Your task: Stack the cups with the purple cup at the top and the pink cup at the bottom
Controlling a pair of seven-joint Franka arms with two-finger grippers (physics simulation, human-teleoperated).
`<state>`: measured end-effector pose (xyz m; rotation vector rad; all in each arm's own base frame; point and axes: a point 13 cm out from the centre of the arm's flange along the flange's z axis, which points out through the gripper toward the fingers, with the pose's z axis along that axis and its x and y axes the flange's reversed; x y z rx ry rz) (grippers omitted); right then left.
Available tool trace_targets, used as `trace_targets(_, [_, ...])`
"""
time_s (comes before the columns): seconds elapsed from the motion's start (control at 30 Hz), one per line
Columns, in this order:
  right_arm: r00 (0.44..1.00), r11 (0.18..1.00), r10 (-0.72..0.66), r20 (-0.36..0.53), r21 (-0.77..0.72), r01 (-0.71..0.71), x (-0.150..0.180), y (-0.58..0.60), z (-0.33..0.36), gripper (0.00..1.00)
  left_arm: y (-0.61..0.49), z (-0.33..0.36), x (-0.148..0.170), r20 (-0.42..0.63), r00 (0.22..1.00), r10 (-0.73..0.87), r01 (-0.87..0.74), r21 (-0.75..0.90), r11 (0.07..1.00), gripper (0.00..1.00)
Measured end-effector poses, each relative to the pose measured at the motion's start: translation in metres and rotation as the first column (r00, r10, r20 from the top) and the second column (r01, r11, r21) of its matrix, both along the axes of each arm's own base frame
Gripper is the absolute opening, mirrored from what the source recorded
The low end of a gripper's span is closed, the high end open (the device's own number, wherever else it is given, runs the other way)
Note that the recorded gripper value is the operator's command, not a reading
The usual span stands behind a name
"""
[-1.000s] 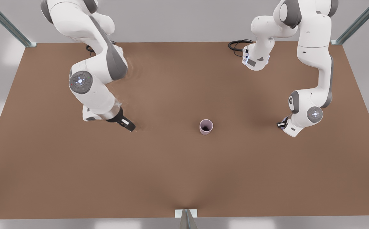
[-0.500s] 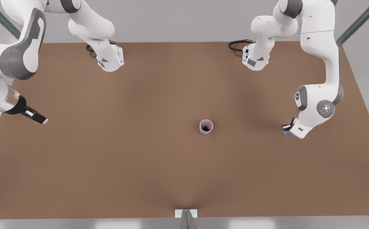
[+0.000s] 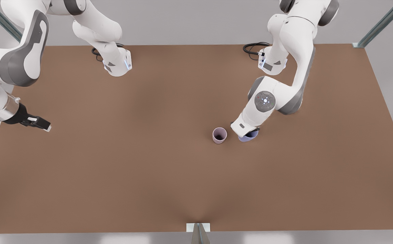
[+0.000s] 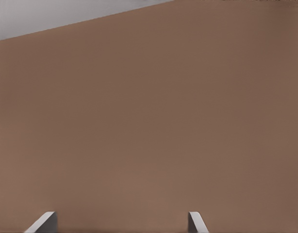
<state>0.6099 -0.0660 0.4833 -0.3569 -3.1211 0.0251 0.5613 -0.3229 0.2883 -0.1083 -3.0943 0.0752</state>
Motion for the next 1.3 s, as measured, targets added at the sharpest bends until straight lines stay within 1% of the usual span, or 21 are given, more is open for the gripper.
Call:
trace_targets(0.17, [0.999,0.999,0.054,0.005,-0.002,-0.054,0.002,0.002,0.000,1.00,-0.062,0.007,-0.017,-0.001,0.998,0.068,-0.069,-0.021,0.997,0.21])
trace_targets(0.3, [0.996,0.996,0.087,0.006,-0.004,-0.087,0.002,0.003,0.000,1.00,-0.085,0.008,-0.014,0.000,0.989,0.151,-0.151,-0.031,0.988,0.21])
trace_targets(0.4, [0.994,0.994,0.105,0.004,-0.005,-0.105,0.003,0.002,-0.001,1.00,-0.092,-0.008,-0.012,-0.010,0.977,0.211,-0.211,-0.021,0.977,0.21])
trace_targets(0.5, [0.992,0.992,0.123,0.004,-0.004,-0.123,0.005,0.003,-0.004,1.00,-0.105,-0.019,-0.019,-0.015,0.968,0.250,-0.250,-0.015,0.968,0.21])
trace_targets(0.87, [0.986,0.987,0.163,0.016,-0.003,-0.163,0.010,0.004,-0.005,1.00,-0.103,-0.049,-0.017,-0.032,0.918,0.395,-0.394,0.022,0.919,0.21])
trace_targets(1.3, [0.982,0.982,0.189,0.028,-0.001,-0.189,0.013,0.005,-0.004,1.00,-0.097,-0.062,-0.018,-0.038,0.875,0.482,-0.480,0.052,0.876,0.21])
